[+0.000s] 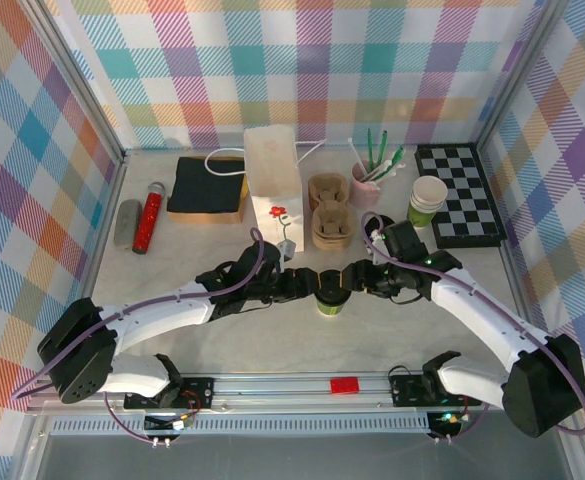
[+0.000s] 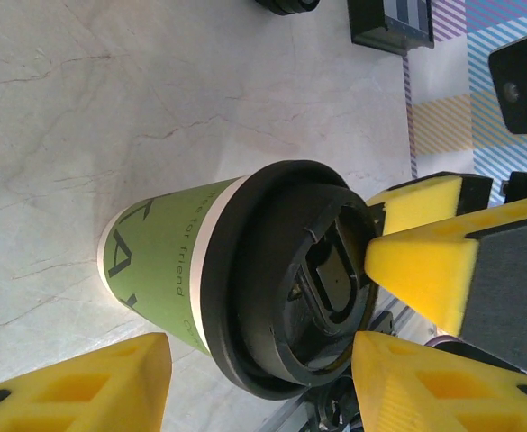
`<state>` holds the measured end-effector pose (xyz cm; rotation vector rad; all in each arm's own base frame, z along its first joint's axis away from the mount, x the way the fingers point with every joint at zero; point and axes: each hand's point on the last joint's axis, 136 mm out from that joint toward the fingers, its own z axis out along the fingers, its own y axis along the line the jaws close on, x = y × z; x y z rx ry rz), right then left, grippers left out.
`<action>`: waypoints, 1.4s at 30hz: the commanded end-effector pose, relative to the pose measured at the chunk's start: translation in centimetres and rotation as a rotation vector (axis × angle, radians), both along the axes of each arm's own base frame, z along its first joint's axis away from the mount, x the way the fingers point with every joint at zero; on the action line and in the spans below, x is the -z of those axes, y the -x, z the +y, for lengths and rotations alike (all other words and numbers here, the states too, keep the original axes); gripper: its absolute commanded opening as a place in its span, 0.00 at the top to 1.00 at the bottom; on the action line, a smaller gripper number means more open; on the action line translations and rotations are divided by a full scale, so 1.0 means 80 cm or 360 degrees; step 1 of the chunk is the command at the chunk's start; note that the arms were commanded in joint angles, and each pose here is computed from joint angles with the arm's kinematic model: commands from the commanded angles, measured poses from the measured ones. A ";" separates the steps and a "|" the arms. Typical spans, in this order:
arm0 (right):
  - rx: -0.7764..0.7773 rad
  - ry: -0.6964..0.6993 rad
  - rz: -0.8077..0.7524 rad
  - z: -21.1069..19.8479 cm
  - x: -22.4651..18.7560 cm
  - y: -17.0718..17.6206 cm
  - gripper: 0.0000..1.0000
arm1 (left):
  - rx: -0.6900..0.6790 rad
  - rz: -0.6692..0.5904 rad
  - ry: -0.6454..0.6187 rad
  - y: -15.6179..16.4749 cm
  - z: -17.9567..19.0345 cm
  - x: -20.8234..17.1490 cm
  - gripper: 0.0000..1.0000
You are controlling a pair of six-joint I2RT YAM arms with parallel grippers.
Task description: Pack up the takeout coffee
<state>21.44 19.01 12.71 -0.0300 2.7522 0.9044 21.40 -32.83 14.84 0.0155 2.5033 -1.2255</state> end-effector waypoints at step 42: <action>0.0314 0.0201 0.0194 -0.039 0.089 0.009 0.67 | -0.0055 0.0084 -0.0155 -0.029 -0.003 0.066 0.60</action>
